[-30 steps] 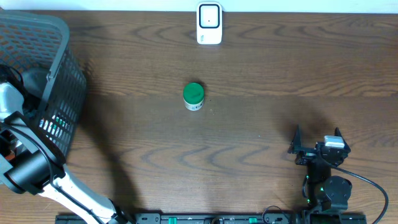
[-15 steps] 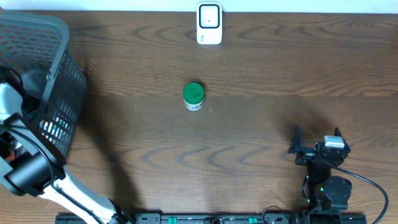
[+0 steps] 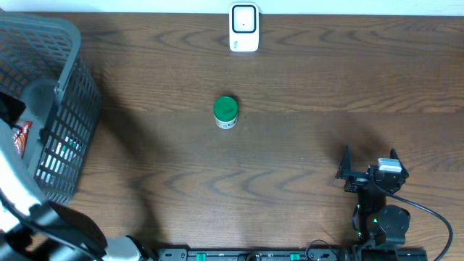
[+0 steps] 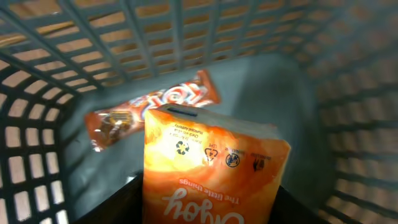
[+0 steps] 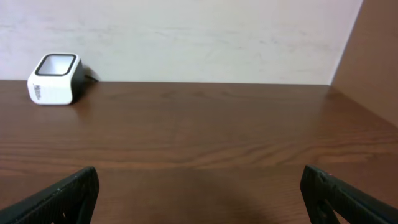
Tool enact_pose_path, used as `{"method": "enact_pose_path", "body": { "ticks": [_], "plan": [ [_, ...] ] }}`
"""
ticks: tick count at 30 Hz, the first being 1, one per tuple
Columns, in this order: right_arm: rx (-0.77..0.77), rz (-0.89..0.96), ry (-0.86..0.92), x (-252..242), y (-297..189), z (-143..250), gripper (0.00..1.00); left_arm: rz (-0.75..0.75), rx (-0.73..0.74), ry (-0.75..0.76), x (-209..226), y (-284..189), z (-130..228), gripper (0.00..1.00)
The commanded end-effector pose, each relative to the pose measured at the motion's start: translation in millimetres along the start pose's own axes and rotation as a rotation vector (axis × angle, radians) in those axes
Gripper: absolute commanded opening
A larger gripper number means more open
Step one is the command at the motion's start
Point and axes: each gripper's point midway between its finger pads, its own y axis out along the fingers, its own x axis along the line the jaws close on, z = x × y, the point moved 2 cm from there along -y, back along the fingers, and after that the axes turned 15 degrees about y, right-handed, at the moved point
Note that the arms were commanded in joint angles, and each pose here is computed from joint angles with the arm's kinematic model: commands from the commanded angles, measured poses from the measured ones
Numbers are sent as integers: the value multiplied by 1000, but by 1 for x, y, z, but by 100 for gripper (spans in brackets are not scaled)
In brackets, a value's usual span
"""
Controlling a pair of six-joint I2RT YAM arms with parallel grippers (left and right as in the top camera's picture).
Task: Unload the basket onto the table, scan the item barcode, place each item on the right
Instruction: 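Grasp the orange Enjoy tissue pack with the left gripper and lift, then carry the tissue pack with the left gripper to the scanner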
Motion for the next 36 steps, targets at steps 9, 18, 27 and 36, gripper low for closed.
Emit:
{"method": "enact_pose_path", "body": {
  "ticks": [9,18,27,36],
  "plan": [
    [2,-14,-8,3,0,1,99,669,-162,-97,-69,-152,-5,54],
    [2,-14,-8,3,0,1,99,985,-127,110,-139,-232,43,54],
    [2,-14,-8,3,0,1,99,1033,31,464,-249,-248,141,54],
    [2,-14,-8,3,0,1,99,979,152,805,-345,-233,275,54]
  ]
}}
